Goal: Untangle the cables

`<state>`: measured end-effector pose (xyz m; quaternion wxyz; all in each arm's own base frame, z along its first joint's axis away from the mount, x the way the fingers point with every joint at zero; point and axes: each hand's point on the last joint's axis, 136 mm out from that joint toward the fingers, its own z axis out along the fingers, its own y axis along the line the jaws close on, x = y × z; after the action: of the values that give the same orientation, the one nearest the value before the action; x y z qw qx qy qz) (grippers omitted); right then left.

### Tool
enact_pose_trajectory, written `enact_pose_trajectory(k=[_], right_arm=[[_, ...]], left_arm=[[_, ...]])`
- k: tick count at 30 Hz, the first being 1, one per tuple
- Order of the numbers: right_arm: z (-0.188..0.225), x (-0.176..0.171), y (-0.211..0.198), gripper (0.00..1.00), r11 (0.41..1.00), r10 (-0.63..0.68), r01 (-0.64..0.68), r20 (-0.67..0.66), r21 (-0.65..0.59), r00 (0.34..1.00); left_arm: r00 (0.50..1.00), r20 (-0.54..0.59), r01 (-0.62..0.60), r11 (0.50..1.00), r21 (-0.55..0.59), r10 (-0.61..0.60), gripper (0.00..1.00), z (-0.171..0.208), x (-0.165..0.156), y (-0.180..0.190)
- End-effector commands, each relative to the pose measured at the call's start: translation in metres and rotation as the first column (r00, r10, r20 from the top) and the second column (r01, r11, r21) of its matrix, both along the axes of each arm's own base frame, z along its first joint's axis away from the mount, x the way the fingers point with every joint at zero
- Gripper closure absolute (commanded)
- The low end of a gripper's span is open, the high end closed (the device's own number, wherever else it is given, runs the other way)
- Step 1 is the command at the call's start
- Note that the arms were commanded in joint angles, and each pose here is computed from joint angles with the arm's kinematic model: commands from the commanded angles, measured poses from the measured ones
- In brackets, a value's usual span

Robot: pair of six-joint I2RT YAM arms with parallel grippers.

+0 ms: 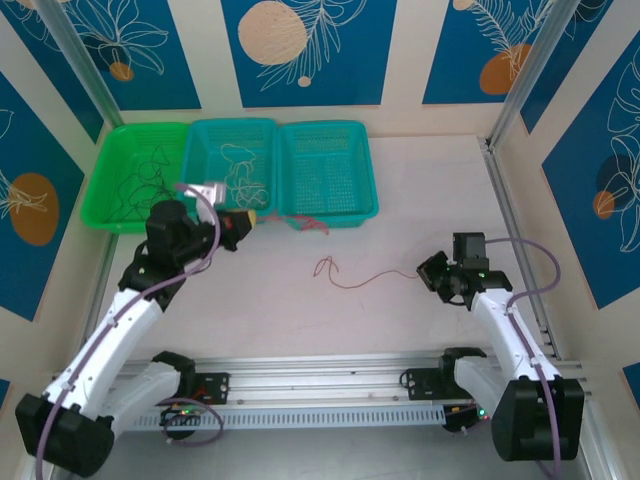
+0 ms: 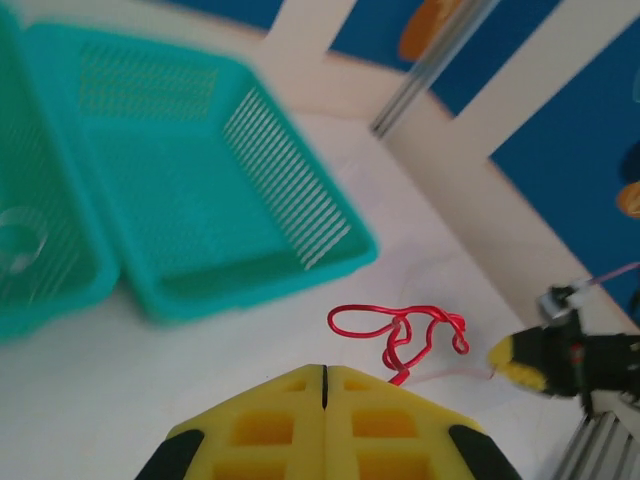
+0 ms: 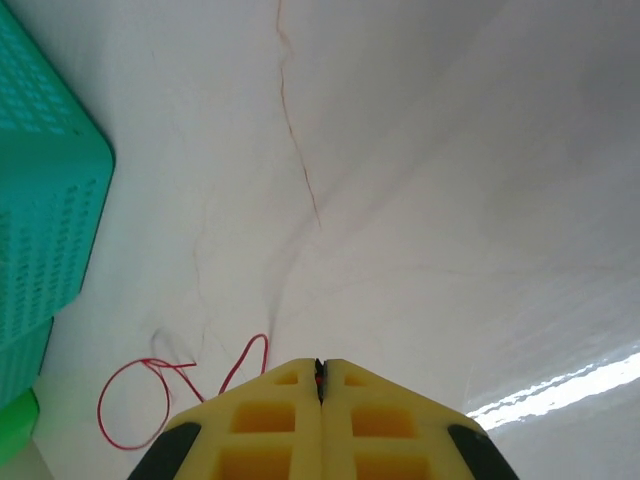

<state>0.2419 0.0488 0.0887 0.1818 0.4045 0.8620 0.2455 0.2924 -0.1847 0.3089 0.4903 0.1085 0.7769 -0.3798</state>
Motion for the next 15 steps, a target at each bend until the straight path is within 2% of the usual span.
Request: enact_pose_trajectory(k=[1,6,11,15], right_arm=[[-0.013,-0.008,0.002,1.00,1.000,-0.027,0.026,-0.051,-0.011,0.998],[-0.014,-0.017,0.011,1.00,1.000,-0.001,0.001,-0.066,-0.007,0.998],[-0.008,-0.029,0.010,1.00,1.000,-0.001,0.000,-0.047,-0.015,0.999],[-0.004,-0.039,0.006,1.00,0.999,-0.015,0.014,-0.030,-0.032,0.999]], left_arm=[[0.990,0.137,-0.032,0.999,0.003,0.031,1.00,0.042,0.031,-0.021],[0.981,0.139,-0.141,0.989,0.047,0.133,1.00,0.027,0.103,-0.044],[0.981,0.132,-0.165,0.969,0.182,0.143,1.00,-0.009,0.168,-0.067],[0.987,0.091,-0.148,0.966,0.214,0.131,1.00,-0.044,0.205,-0.084]])
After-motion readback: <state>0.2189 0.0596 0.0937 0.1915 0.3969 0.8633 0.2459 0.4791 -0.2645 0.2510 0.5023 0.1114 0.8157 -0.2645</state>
